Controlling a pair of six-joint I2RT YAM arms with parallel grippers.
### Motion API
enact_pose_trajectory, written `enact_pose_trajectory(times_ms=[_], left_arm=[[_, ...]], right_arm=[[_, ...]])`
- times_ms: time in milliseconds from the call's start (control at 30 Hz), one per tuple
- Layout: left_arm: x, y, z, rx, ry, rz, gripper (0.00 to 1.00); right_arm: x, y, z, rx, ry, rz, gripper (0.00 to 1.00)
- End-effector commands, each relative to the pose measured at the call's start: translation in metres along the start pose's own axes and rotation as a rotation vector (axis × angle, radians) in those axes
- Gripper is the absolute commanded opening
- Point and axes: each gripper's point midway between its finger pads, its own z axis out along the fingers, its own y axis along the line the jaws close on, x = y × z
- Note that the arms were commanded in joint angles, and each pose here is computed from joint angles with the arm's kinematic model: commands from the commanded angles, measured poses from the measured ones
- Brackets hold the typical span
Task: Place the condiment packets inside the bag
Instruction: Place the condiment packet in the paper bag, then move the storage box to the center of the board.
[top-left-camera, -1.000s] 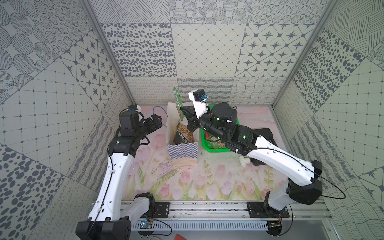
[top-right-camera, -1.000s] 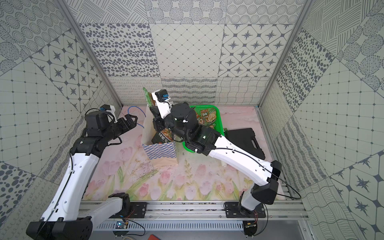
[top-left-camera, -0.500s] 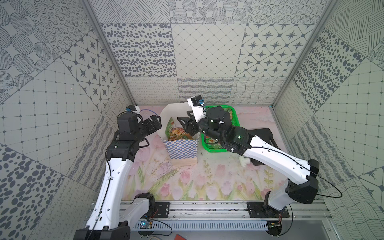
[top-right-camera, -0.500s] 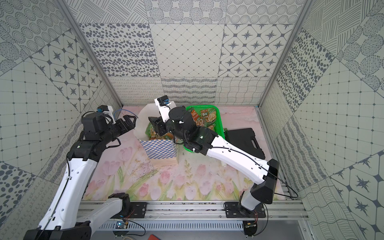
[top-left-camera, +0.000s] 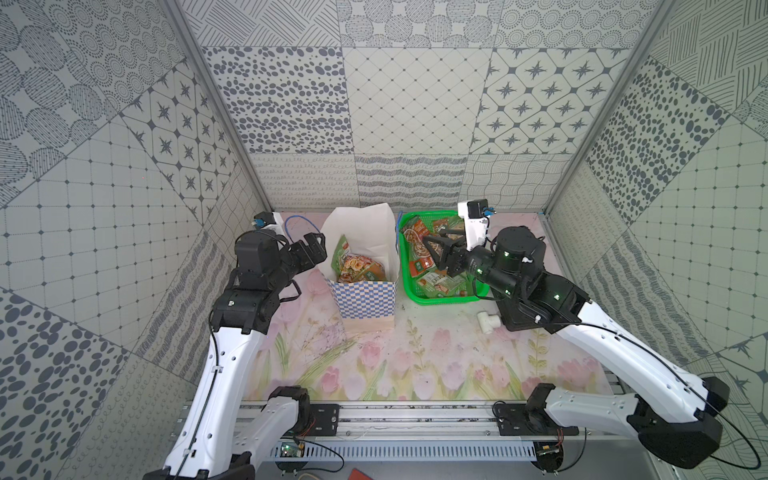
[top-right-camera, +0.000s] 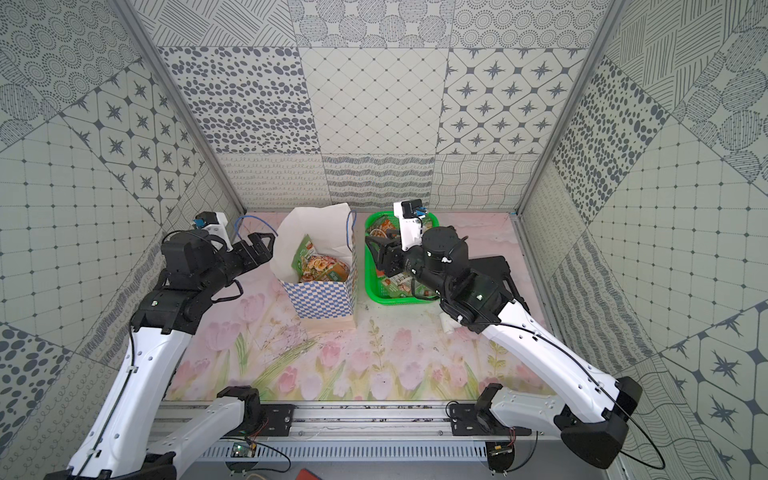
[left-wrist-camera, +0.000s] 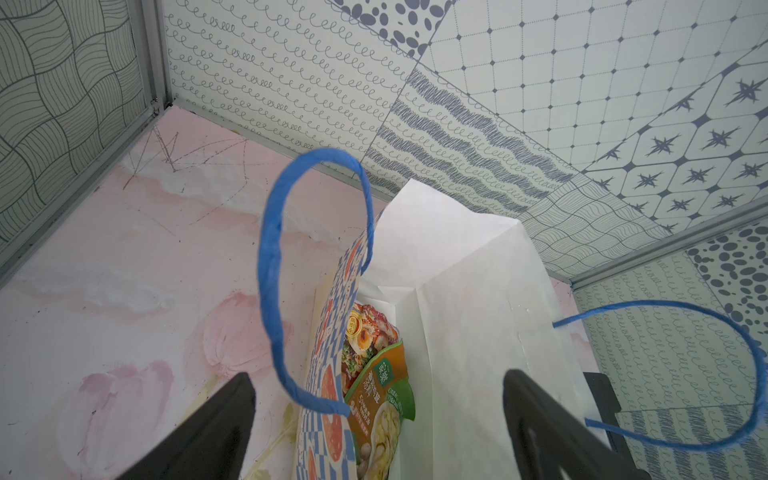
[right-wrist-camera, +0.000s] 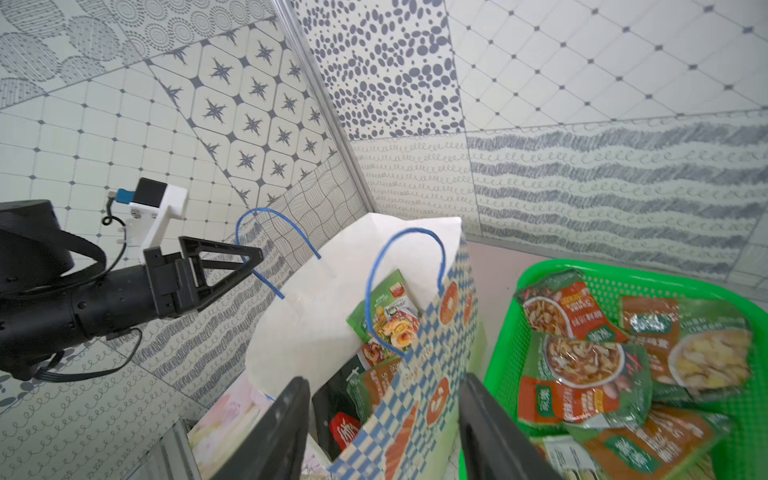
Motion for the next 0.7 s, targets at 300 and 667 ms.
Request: enact_pose_trajectory(times_ms=[300, 667], left_arm=[[-0.009, -0.044, -0.032, 0.167, -0.099, 0.1, 0.95], [0.002, -0.107, -0.077, 0.455, -0.012, 0.084, 0.99]], right_arm=[[0.144, -0.122, 0.029, 0.195, 0.415, 0.229, 0.56], [0.25, -0.168, 0.058, 0.296, 0.787, 0.228, 0.49]])
